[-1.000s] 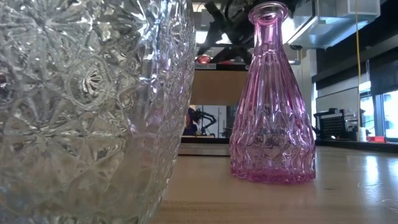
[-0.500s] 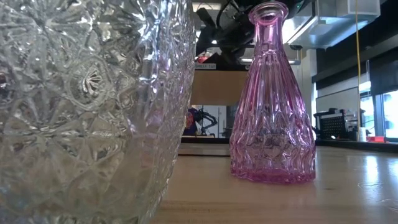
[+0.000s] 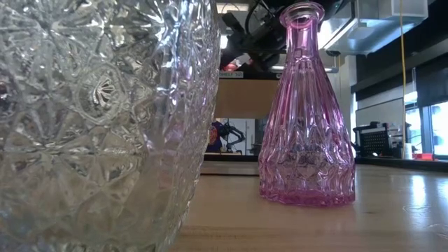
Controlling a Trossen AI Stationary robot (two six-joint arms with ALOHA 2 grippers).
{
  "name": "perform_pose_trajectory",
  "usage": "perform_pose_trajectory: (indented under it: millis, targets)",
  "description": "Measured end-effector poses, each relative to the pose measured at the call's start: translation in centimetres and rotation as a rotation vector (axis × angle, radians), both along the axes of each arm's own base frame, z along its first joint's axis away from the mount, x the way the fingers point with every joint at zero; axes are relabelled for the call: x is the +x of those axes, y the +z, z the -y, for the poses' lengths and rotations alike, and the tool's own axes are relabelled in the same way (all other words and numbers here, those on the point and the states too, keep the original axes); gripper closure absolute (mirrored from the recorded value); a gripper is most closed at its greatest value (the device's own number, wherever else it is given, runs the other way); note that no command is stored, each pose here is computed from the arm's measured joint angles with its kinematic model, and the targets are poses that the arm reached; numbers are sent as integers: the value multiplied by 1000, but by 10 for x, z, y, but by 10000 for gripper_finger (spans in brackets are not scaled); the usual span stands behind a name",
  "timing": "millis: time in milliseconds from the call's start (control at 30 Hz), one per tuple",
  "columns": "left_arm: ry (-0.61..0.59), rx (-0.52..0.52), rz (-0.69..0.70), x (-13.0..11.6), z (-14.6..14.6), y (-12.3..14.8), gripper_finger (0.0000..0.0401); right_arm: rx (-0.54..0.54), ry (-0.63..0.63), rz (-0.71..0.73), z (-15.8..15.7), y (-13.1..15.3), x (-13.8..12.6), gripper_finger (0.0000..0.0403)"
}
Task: Sort vases onto shelf
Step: Put the purple vase on the shelf
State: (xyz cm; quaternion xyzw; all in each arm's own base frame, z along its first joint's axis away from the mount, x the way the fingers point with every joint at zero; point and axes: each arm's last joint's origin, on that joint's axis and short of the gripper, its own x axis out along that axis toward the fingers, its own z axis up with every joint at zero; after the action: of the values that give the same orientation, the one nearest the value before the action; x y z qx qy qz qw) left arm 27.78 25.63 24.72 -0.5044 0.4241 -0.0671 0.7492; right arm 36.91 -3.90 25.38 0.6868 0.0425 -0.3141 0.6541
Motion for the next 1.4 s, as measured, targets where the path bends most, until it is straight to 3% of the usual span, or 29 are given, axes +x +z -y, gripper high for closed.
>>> perform_pose_trajectory:
  millis: [833,1400]
  targets:
    - [-4,-2,9,15,9,1,261,-49,-134,-25,13,-1,-4,256]
    - [15,1,-16,15,8,0,261,-5,-82,-35,12,-3,-3,256]
